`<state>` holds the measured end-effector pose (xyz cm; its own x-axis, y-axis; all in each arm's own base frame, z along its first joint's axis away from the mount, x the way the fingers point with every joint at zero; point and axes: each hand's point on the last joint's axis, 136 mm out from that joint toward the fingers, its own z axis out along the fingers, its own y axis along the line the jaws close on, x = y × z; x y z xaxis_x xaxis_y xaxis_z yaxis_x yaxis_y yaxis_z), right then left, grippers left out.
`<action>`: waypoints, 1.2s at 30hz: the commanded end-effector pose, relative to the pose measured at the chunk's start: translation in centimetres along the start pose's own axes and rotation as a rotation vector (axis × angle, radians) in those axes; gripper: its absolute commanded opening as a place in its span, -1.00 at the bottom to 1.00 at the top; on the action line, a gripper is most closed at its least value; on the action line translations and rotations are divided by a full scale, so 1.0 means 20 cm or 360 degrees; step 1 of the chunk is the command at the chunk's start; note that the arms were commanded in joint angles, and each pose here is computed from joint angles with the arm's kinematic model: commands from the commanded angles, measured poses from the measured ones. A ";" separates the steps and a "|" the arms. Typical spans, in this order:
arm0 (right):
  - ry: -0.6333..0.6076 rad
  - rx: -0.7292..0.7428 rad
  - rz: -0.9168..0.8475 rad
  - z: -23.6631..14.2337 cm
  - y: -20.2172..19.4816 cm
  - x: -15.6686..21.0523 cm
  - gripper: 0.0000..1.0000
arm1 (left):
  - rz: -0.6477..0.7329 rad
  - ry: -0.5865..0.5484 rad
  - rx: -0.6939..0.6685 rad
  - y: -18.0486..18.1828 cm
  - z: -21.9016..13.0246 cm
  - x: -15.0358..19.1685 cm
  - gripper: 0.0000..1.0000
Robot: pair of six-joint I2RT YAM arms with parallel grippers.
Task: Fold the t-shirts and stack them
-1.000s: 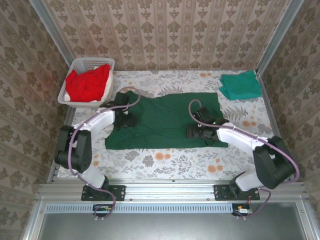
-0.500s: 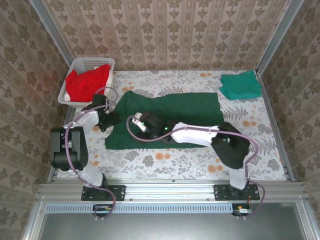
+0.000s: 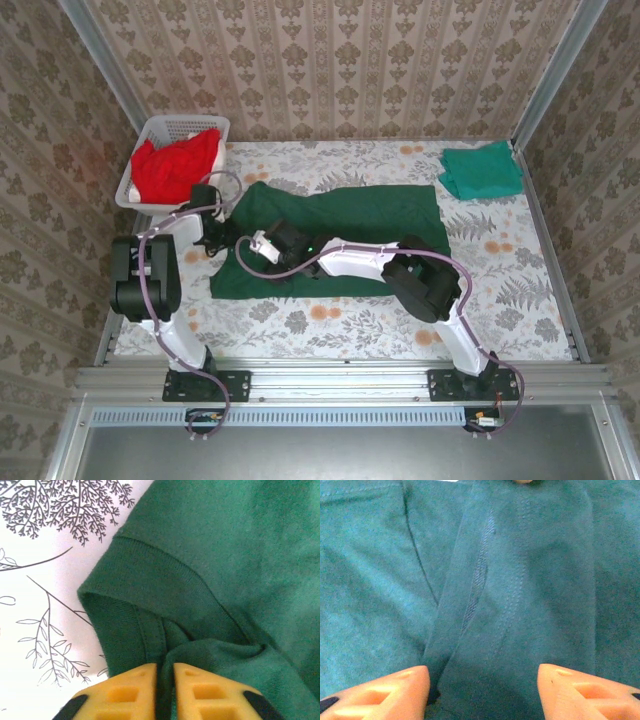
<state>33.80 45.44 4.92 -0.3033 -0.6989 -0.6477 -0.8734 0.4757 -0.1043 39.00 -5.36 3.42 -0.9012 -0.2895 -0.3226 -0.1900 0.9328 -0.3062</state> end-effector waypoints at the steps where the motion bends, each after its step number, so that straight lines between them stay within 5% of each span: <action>1: 0.0039 -0.0128 -0.0054 0.00 0.06 0.02 0.14 | 0.0047 -0.0087 0.0076 -0.09 -0.09 -0.10 -0.82; 7: 0.0070 -0.0170 -0.0100 0.01 0.08 0.07 -0.11 | 0.0078 -0.0124 0.0097 -0.16 -0.17 -0.17 -1.00; 17: 0.0056 -0.0140 -0.0111 -0.03 0.04 0.05 -0.06 | 0.0093 -0.0089 0.0102 -0.21 -0.15 -0.22 -1.00; 19: 0.0064 -0.0095 -0.0109 -0.03 0.01 0.04 -0.15 | 0.0099 -0.0087 0.0112 -0.23 -0.14 -0.24 -1.00; 23: 0.0030 0.0034 -0.0046 -0.06 -0.12 0.03 -0.70 | 0.0116 -0.0091 0.0129 -0.28 -0.14 -0.27 -1.00; 28: -0.0038 0.0114 0.0033 -0.11 -0.22 0.00 -0.94 | 0.0150 -0.0072 0.0123 -0.32 -0.10 -0.33 -1.00; 36: -0.0078 0.0183 0.0378 -0.12 -0.43 0.04 -0.98 | 0.0163 -0.0020 0.0087 -0.34 -0.01 -0.37 -0.34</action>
<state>38.22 40.65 5.22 -0.4032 -0.6369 -0.6572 -0.8021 0.5916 -0.0812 46.84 -9.51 8.19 -0.8977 -0.2119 -0.3863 -0.0778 0.9392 -0.3343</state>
